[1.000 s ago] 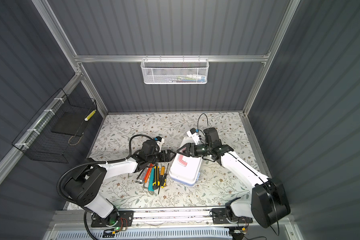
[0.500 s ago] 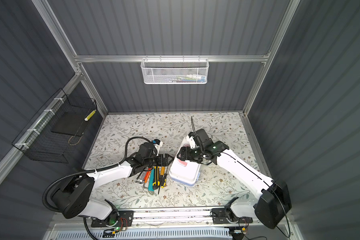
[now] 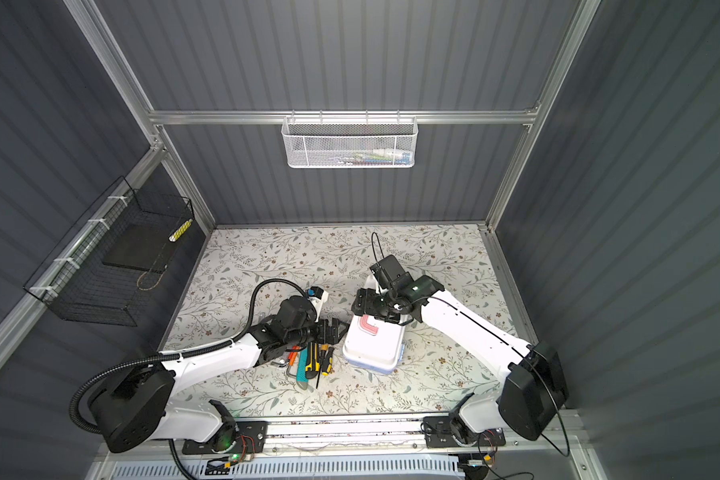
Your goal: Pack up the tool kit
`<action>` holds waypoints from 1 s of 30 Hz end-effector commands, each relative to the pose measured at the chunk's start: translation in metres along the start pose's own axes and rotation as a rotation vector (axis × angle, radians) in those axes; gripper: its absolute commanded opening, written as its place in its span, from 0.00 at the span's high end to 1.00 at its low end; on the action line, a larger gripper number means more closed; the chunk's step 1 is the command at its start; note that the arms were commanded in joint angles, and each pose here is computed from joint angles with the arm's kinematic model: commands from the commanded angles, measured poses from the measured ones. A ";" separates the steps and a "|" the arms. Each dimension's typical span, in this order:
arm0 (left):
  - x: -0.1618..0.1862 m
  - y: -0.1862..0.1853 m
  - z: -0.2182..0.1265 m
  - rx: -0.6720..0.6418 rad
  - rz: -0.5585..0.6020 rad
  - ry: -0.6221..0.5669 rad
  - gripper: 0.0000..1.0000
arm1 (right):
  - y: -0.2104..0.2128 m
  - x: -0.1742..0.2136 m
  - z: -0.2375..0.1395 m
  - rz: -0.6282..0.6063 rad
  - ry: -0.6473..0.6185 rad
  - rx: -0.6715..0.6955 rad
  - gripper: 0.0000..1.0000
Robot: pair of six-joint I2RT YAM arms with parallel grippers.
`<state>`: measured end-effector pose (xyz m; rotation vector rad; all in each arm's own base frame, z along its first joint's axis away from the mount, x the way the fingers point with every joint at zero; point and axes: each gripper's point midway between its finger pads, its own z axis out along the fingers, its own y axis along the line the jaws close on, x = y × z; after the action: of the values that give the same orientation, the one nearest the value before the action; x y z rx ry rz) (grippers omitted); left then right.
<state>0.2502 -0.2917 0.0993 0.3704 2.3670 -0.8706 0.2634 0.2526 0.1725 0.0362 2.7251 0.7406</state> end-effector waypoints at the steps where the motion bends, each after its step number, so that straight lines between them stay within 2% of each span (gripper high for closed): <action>1: 0.002 -0.005 -0.001 0.011 0.038 -0.005 0.05 | 0.000 0.004 0.004 0.028 0.008 0.034 0.18; 12: -0.002 -0.014 0.003 0.014 0.077 -0.019 0.05 | -0.010 0.002 0.009 0.018 -0.015 0.127 0.14; 20: -0.002 -0.013 0.002 0.001 0.107 -0.009 0.04 | 0.005 0.002 0.027 0.019 0.006 0.048 0.14; 26: -0.001 -0.012 0.004 0.005 0.095 -0.016 0.04 | -0.004 0.008 0.037 0.025 0.041 0.110 0.13; 30: 0.002 -0.010 0.008 0.005 0.084 -0.005 0.04 | -0.005 0.009 0.044 0.037 0.040 0.085 0.12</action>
<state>0.2467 -0.2968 0.0963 0.4436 2.3408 -0.8203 0.2742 0.2723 0.1489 0.0692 2.7526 0.6606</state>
